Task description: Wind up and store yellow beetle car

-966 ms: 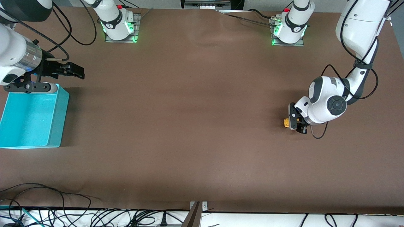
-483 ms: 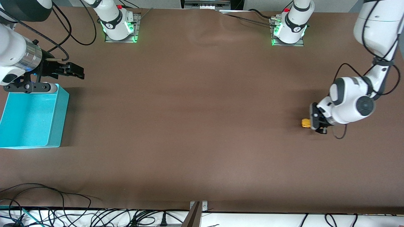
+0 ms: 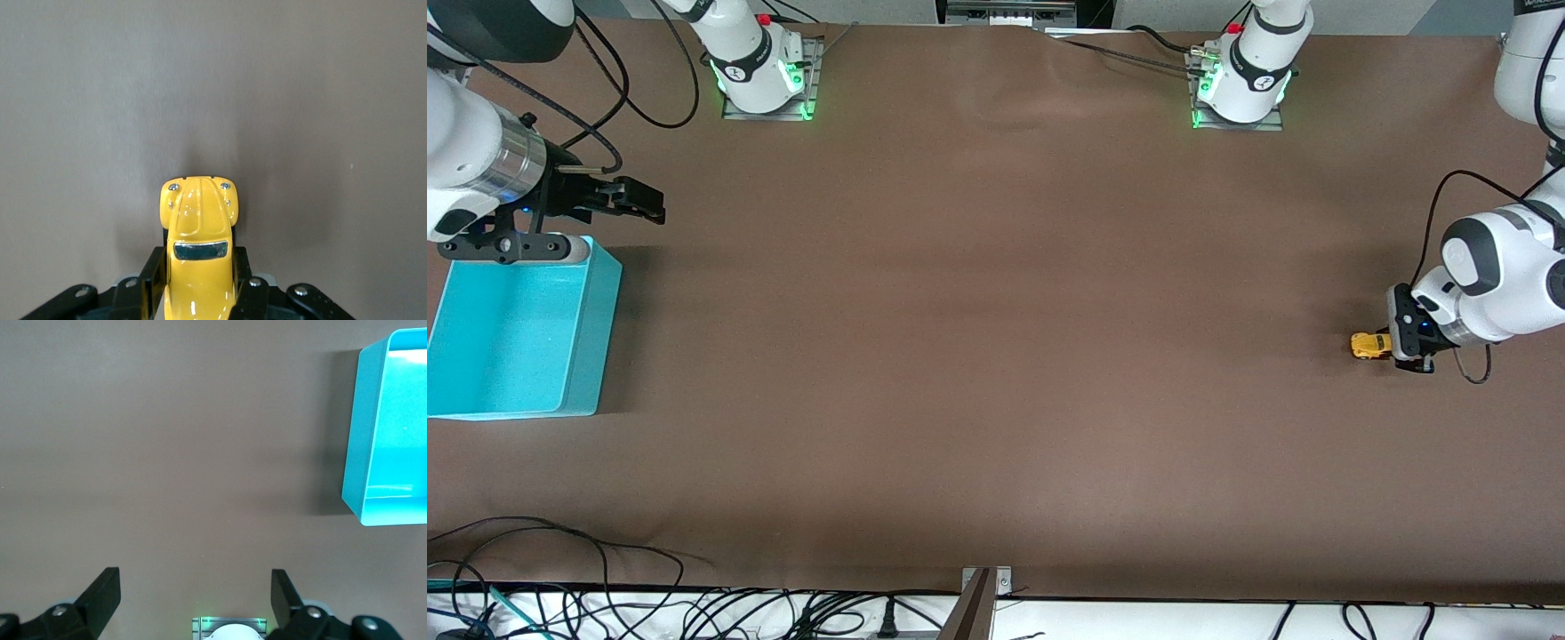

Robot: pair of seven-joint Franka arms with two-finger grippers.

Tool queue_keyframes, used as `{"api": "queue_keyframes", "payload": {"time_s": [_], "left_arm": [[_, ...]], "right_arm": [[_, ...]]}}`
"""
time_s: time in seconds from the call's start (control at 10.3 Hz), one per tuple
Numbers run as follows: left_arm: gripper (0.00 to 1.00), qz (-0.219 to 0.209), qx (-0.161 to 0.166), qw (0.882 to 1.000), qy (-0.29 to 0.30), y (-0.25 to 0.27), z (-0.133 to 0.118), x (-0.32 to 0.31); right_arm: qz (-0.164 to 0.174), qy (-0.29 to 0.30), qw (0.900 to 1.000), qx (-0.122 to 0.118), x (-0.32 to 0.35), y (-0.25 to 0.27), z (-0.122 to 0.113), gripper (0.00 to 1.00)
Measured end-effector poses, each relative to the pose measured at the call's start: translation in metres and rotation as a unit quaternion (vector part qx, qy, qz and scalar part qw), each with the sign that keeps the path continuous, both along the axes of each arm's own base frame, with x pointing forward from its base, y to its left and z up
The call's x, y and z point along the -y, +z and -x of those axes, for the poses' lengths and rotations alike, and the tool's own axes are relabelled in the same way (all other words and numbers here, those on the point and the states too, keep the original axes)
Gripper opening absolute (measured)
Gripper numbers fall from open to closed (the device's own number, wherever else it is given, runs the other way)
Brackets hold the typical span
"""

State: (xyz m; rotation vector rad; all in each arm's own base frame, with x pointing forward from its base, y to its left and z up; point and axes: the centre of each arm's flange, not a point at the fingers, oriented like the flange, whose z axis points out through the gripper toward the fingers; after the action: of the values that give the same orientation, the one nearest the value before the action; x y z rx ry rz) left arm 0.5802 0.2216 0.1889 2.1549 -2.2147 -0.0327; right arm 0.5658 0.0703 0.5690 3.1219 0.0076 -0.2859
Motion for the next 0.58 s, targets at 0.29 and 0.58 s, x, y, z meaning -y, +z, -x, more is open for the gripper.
{"api": "queue_keyframes", "payload": {"time_s": [0.29,0.58], "left_arm": [[0.44,0.001,0.002,1.0,0.001,0.0,0.001,-0.007],[0.67,0.007,-0.014,1.0,0.008,-0.011,0.006,-0.014]], "right_arm": [[0.0,0.0,1.0,0.001,0.0,0.0,0.0,1.0],[0.0,-0.002,1.0,0.001,0.002,0.0,-0.001,1.0]]}}
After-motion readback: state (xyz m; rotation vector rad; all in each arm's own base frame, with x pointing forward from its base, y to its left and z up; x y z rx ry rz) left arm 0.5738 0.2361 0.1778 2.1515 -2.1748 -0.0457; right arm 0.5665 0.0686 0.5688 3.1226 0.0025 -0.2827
